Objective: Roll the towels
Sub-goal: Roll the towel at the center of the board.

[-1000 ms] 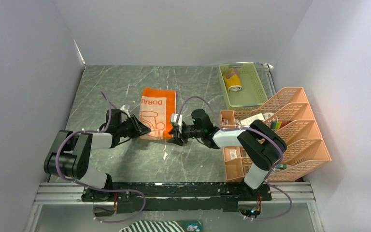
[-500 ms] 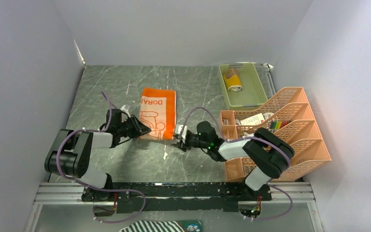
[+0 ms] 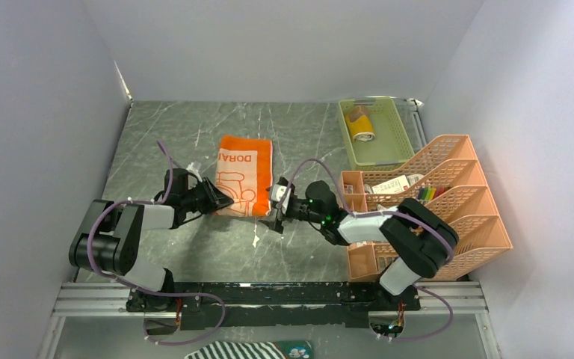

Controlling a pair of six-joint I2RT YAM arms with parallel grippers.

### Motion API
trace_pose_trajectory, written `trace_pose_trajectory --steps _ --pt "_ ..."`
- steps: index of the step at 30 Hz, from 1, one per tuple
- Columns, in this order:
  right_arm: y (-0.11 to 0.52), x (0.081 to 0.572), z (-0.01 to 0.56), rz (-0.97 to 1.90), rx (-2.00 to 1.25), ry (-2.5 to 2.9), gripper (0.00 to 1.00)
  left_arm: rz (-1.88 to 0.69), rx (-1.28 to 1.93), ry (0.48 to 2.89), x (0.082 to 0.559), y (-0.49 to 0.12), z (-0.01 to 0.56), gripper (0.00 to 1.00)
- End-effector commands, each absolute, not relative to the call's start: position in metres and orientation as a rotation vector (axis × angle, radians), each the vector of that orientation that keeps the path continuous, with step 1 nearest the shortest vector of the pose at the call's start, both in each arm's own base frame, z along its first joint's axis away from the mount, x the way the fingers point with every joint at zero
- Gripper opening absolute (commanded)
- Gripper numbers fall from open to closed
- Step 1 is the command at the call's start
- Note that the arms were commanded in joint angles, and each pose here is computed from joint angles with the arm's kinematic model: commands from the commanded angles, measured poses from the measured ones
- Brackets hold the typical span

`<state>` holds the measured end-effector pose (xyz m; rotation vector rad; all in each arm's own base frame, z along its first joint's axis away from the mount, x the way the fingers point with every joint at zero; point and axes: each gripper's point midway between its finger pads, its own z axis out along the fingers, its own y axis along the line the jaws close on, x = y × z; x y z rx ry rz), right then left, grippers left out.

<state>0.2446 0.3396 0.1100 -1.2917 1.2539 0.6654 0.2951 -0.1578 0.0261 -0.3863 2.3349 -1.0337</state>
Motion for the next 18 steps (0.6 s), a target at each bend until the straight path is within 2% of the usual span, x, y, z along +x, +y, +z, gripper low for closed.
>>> trace_pose_trajectory --steps 1,6,13,18 --pt "0.356 0.240 0.104 0.743 -1.361 1.199 1.00 -0.952 -0.423 2.445 0.274 -0.149 0.000 0.32" --pt "0.364 0.240 0.090 0.770 -1.417 1.211 1.00 -0.940 -0.424 2.448 0.273 -0.148 0.000 0.32" --pt "0.360 0.238 0.057 0.855 -1.449 1.302 0.87 -0.954 -0.426 2.454 0.272 -0.149 -0.003 0.32" --pt "0.354 0.242 0.050 0.913 -1.404 1.349 0.85 -0.954 -0.426 2.458 0.272 -0.149 -0.003 0.31"
